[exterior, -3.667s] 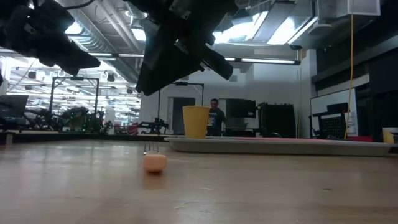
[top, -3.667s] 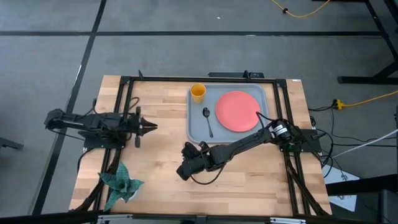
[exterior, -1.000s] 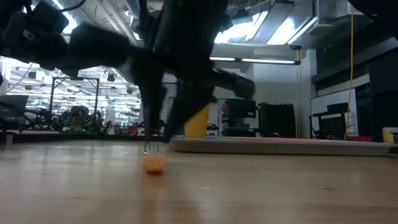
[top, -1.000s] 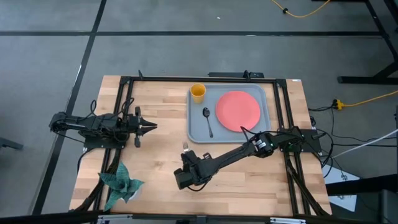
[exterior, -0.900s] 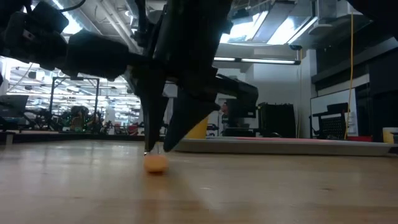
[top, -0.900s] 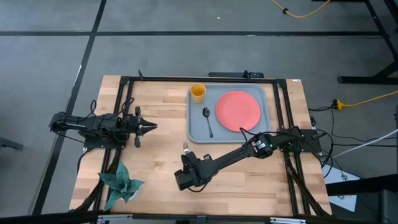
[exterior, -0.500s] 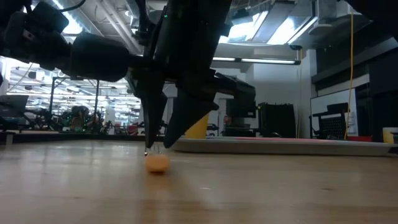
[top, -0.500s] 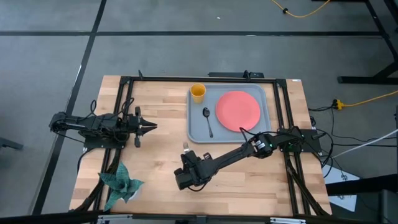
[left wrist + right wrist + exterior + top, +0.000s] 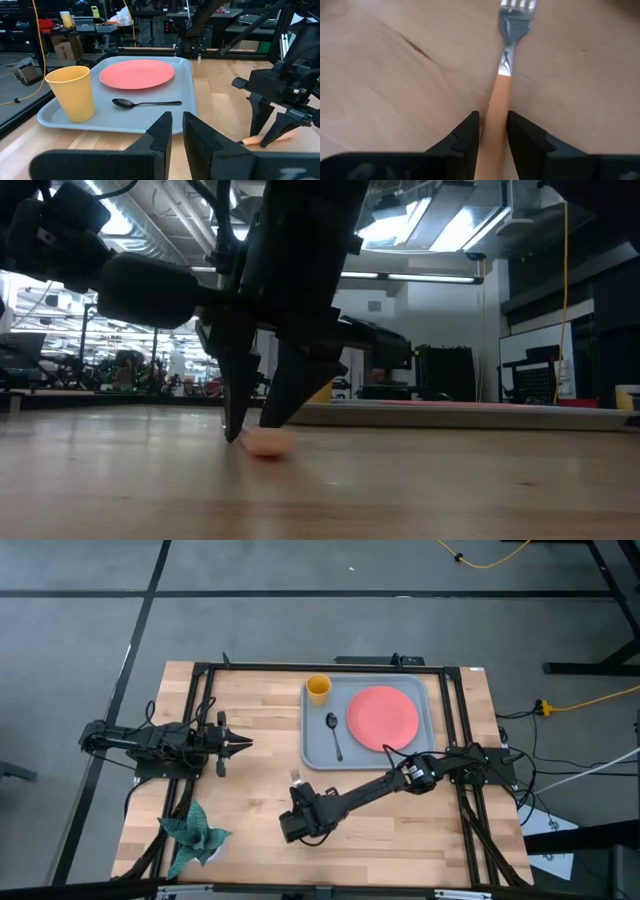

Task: Pick and place plate/cup/fork/spoon on tray
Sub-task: Put the orange fork on the gray tray to the left of the black spoon

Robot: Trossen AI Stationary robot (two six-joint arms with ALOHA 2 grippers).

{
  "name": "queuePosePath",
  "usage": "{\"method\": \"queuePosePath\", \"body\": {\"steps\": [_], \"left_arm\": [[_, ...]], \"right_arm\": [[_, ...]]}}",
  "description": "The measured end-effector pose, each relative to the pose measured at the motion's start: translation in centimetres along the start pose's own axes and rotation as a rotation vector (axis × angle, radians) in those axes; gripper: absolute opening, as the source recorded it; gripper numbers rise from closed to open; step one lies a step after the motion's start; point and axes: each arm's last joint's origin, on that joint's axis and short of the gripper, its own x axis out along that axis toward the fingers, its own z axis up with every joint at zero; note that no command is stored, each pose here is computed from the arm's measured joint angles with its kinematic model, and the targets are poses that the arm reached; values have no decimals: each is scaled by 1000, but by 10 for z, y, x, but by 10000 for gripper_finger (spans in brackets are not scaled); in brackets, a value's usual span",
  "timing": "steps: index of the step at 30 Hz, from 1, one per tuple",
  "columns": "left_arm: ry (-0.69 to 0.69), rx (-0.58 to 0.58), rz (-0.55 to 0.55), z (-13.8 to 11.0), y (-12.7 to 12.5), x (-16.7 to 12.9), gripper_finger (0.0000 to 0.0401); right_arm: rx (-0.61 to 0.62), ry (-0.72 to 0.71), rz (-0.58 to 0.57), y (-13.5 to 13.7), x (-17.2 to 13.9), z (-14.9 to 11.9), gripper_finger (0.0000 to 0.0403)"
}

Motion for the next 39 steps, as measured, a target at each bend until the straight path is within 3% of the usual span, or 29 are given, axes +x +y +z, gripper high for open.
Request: {"method": "queuePosePath", "body": {"steps": [7,15,39], "left_arm": [[0,0,0,0,0,0,39],[0,0,0,0,0,0,39],[0,0,0,0,0,0,39]], "right_arm": [[-16,11,-35,-4,1,0,101],[-116,48,-89,-9,1,-1,89],[-118,46,-28,-2,-9,3,73]]}}
